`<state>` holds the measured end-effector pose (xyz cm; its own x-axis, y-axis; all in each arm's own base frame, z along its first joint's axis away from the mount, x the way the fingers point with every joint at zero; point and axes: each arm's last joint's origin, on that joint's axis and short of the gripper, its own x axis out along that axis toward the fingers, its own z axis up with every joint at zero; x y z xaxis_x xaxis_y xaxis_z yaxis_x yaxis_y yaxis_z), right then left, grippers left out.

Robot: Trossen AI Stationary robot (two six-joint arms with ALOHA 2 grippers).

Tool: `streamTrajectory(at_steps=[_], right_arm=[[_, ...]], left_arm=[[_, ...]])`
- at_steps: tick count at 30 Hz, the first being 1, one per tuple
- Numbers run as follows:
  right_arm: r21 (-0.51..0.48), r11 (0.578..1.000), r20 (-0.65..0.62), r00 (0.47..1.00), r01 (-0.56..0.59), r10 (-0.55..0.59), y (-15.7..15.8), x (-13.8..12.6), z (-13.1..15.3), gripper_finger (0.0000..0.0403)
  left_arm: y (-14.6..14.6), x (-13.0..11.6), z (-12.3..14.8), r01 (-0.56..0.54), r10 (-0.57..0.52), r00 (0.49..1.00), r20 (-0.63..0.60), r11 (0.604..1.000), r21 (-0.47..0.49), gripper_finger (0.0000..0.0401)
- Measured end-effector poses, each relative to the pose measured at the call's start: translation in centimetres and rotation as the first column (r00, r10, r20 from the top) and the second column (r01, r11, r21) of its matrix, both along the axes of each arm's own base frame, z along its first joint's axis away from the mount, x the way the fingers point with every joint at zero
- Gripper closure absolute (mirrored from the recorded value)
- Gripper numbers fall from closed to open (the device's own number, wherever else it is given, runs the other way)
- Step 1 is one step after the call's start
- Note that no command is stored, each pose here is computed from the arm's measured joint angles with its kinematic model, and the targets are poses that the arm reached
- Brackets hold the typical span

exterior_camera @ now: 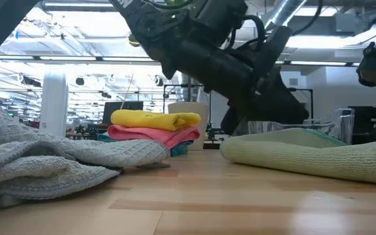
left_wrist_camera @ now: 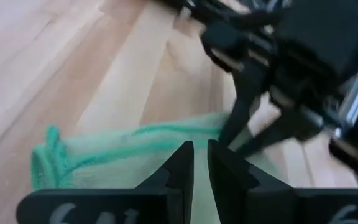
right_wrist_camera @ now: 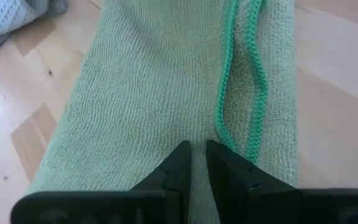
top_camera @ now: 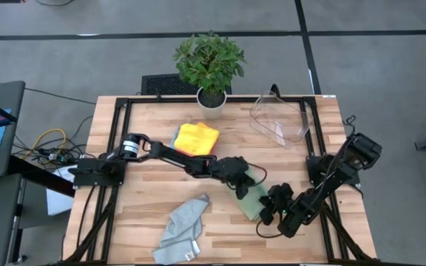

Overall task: Fold microfiber towels
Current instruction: Fold the light green microfiber towel

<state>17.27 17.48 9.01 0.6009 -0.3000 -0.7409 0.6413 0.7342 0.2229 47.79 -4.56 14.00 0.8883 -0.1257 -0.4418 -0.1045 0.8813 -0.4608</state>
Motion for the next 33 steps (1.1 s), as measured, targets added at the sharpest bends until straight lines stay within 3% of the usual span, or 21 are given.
streamTrajectory(at_steps=[3,7,13,21,27,33], right_arm=[[-0.002,1.000,0.002,1.000,0.000,0.000,0.0,0.0,0.0,0.0321],[-0.001,1.000,0.008,1.000,0.001,-0.001,0.0,0.0,0.0,0.0321],[-0.004,1.000,0.006,1.000,-0.002,0.002,0.0,0.0,-0.1,0.0321],[-0.008,1.000,0.008,1.000,-0.006,0.006,0.1,-0.1,-0.1,0.0321],[-0.024,0.999,0.002,1.000,-0.029,0.029,0.3,-0.4,-0.1,0.0321],[-0.038,0.998,0.013,0.999,-0.043,0.044,0.5,-0.8,-0.1,0.0321]], left_arm=[[-0.9,-0.3,-0.4,0.035,-0.032,0.999,-0.032,0.995,0.097,0.0362],[-1.2,-0.6,-1.0,-0.047,0.064,0.994,-0.084,0.980,0.195,0.0363],[0.3,0.1,-1.9,-0.099,0.106,0.994,-0.028,0.978,0.186,0.0363],[0.9,1.1,-5.0,-0.077,0.085,0.993,-0.087,0.993,0.091,0.0363],[2.1,1.1,-4.9,-0.149,0.163,0.978,-0.127,0.982,0.113,0.0363],[3.4,1.2,-4.8,-0.143,0.147,0.981,-0.125,0.989,0.038,0.0363]])
